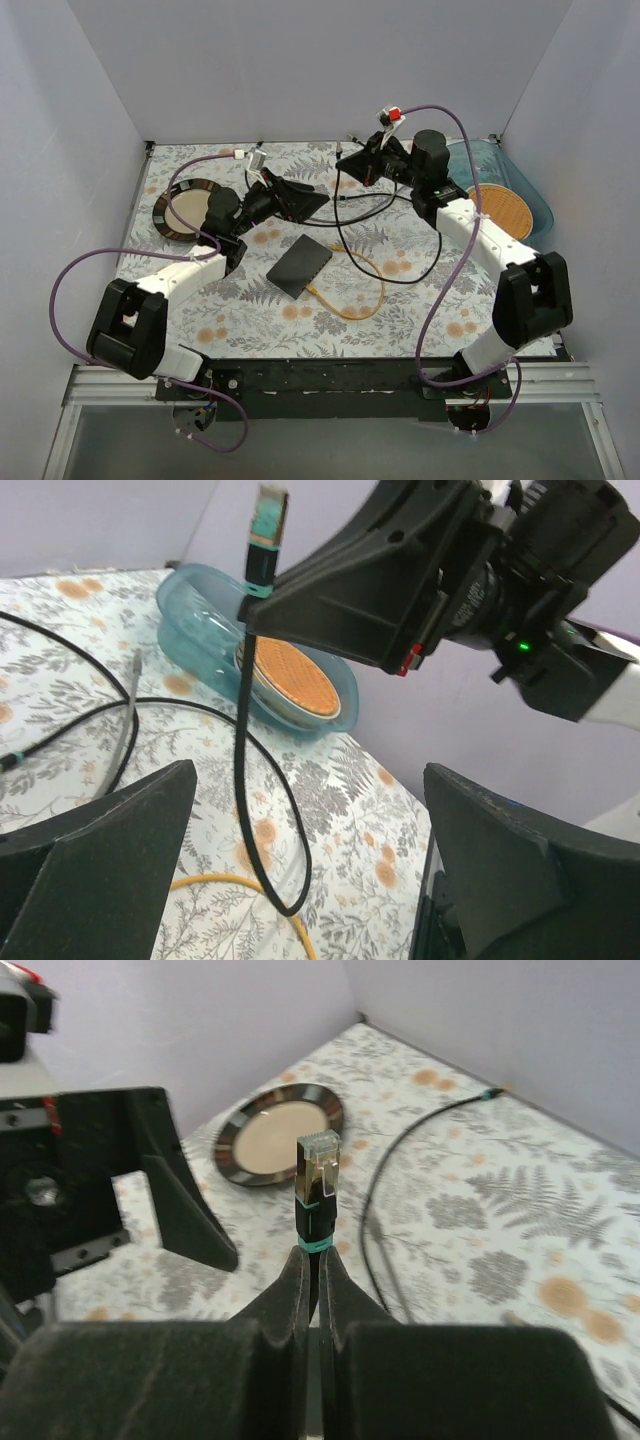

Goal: Insert the plug into the switch port

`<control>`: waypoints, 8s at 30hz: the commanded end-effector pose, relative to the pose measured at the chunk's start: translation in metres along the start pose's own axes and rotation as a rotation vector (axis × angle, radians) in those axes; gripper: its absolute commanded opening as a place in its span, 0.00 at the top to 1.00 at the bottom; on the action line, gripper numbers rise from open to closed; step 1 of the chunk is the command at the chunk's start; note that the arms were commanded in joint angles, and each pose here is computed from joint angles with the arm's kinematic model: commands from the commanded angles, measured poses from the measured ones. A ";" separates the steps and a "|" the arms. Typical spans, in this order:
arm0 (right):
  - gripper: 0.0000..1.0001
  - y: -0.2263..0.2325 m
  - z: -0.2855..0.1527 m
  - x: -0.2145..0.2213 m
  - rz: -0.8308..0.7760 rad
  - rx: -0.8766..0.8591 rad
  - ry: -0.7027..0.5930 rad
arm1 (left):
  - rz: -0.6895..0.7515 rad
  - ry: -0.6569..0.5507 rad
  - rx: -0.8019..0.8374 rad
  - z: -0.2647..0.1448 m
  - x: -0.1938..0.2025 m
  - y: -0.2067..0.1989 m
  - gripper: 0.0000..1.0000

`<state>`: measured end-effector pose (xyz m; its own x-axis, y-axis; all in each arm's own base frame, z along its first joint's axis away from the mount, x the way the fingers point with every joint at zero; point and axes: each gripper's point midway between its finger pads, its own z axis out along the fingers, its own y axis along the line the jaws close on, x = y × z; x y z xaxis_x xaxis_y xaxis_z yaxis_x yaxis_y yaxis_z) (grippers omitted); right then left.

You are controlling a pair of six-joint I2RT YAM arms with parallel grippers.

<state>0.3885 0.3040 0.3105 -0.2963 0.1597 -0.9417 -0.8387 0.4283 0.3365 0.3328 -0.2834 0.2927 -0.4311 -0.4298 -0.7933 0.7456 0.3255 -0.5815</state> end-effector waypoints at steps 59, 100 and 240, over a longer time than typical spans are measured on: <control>0.36 0.041 -0.049 0.080 -0.156 0.279 0.164 | -0.060 0.126 -0.134 0.039 0.032 0.018 1.00; 0.76 0.030 -0.034 0.083 -0.105 0.197 0.115 | -0.046 0.118 -0.049 0.039 0.022 -0.005 1.00; 0.99 0.054 -0.050 0.317 -0.222 0.396 0.962 | -0.251 0.471 -0.644 -0.087 0.155 0.182 0.42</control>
<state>0.2175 0.3226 0.0243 -0.5378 -0.6760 -0.5038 -0.7758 0.6307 -0.0180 0.3560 -0.2161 0.0436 -0.8259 -0.2047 -0.5253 0.2029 0.7614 -0.6157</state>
